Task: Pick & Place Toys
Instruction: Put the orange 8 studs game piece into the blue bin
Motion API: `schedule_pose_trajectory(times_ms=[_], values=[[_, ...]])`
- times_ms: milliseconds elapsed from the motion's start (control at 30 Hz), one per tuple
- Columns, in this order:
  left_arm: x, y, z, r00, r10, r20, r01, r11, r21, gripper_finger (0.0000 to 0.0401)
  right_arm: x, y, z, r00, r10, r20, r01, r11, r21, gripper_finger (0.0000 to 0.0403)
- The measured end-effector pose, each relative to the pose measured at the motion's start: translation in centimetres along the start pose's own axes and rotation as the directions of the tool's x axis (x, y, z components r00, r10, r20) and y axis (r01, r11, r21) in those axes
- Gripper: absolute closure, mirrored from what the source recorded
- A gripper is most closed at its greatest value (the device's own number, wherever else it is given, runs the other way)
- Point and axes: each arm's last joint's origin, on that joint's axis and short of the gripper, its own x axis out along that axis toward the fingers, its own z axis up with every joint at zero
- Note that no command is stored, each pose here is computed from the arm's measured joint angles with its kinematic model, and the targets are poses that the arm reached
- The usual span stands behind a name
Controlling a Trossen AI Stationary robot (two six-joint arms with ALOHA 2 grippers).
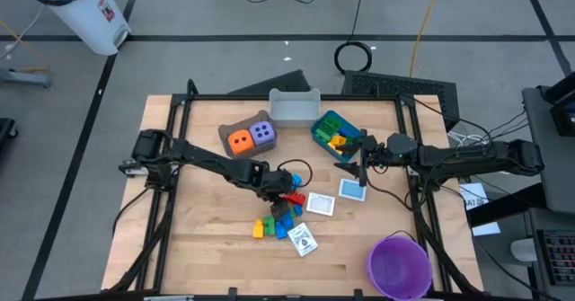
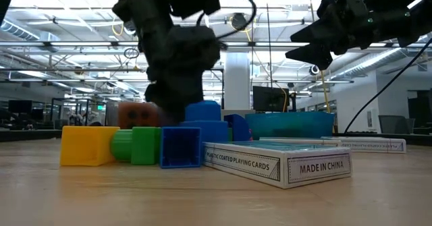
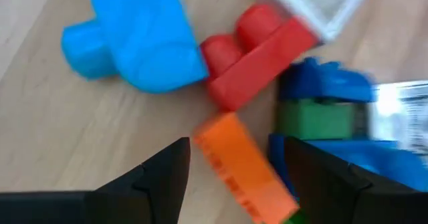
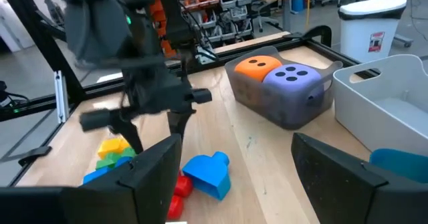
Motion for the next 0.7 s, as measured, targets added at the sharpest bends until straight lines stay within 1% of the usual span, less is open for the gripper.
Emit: schedule_pose_trajectory(times_ms=[100, 300, 400, 533, 700], values=[[0.5, 0.4, -0.2, 0.999, 0.034, -0.022, -0.035, 0.999, -0.032, 0.0151, 0.0, 0.0, 0.0, 1.0, 0.0, 0.0, 0.0, 1.0, 0.0, 0.0124], [0.7, 0.9, -1.0, 0.991, 0.088, -0.102, -0.091, 0.995, -0.028, 0.0151, 0.0, 0.0, 0.0, 1.0, -0.001, -0.002, 0.001, 1.0, 0.0, 0.0124], [0.6, 1.2, -1.2, 0.984, 0.131, -0.119, -0.134, 0.991, -0.023, 0.0151, 0.0, 0.0, 0.0, 1.0, -0.001, -0.002, 0.001, 1.0, -0.001, 0.0124], [0.5, 1.6, -1.6, 0.971, 0.19, -0.142, -0.194, 0.981, -0.011, 0.0151, 0.0, 0.0, 0.0, 1.0, -0.001, -0.002, 0.001, 1.0, -0.002, 0.0124], [0.4, 1.7, -1.8, 0.964, 0.209, -0.162, -0.206, 0.978, 0.035, 0.0151, 0.0, 0.0, 0.0, 1.0, -0.001, -0.002, 0.001, 1.0, -0.003, 0.0124]])
